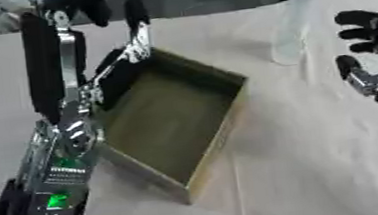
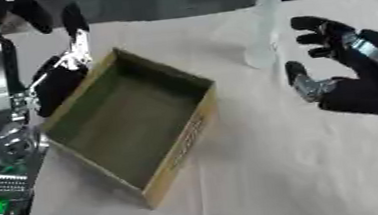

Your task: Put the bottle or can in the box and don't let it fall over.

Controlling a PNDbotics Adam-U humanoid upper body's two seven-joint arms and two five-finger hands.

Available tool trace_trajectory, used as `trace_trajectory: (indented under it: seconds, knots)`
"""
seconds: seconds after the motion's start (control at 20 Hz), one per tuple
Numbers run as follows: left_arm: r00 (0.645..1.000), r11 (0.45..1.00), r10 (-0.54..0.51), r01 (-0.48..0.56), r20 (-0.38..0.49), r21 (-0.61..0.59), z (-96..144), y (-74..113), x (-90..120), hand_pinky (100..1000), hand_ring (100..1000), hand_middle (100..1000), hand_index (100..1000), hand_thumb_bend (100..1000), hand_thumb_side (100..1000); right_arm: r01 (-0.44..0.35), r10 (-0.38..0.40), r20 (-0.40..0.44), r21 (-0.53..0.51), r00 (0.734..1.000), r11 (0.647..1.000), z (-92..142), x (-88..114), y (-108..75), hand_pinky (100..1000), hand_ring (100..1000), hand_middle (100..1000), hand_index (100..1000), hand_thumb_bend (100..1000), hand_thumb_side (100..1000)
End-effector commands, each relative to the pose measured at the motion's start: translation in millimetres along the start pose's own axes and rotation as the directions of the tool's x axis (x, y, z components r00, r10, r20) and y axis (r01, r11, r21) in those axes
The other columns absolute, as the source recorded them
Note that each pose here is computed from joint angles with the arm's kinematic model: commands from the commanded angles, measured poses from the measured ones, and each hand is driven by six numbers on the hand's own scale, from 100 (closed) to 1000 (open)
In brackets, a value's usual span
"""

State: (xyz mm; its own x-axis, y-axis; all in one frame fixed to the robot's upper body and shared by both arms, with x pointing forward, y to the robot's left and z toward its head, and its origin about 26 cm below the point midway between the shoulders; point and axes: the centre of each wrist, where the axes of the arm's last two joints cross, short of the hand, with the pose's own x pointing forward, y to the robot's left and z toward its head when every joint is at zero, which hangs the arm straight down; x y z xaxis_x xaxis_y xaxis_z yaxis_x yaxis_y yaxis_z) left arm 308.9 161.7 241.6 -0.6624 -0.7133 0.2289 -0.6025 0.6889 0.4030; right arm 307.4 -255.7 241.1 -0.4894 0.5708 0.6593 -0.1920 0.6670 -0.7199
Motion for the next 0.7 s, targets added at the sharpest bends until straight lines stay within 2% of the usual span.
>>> trace_trajectory:
  seconds: [0.05,0.15,0.35,0.55,0.7]
  knots:
    - [1.000,1.000,-0.005,0.004,-0.026,-0.021,-3,9.9,-9,833,483,524,776,100,557,-0.046,0.045,-0.016,-0.054,0.999,0.997,0,6,-14.6,937,979,974,1000,100,579]
    - [0.997,0.999,-0.021,0.018,-0.080,-0.027,1,17.1,-20,877,518,555,803,100,603,-0.041,0.038,-0.047,-0.065,0.998,0.997,-2,2,-17.6,943,988,979,1000,100,590]
    - [0.975,0.998,-0.068,0.064,-0.211,-0.024,15,33.4,-46,899,508,539,782,100,597,-0.010,0.002,-0.105,-0.070,0.994,0.997,-7,-7,-22.8,950,993,985,1000,100,583]
    - [0.939,0.994,-0.093,0.104,-0.332,0.014,28,47.1,-64,914,491,518,746,100,593,-0.001,-0.010,-0.129,-0.085,0.992,0.996,-13,-9,-28.5,946,989,985,1000,100,490]
    - [0.915,0.991,-0.094,0.122,-0.392,0.047,33,53.6,-72,923,485,510,737,100,596,0.022,-0.038,-0.159,-0.098,0.987,0.995,-19,-13,-32.2,944,986,985,1000,100,414]
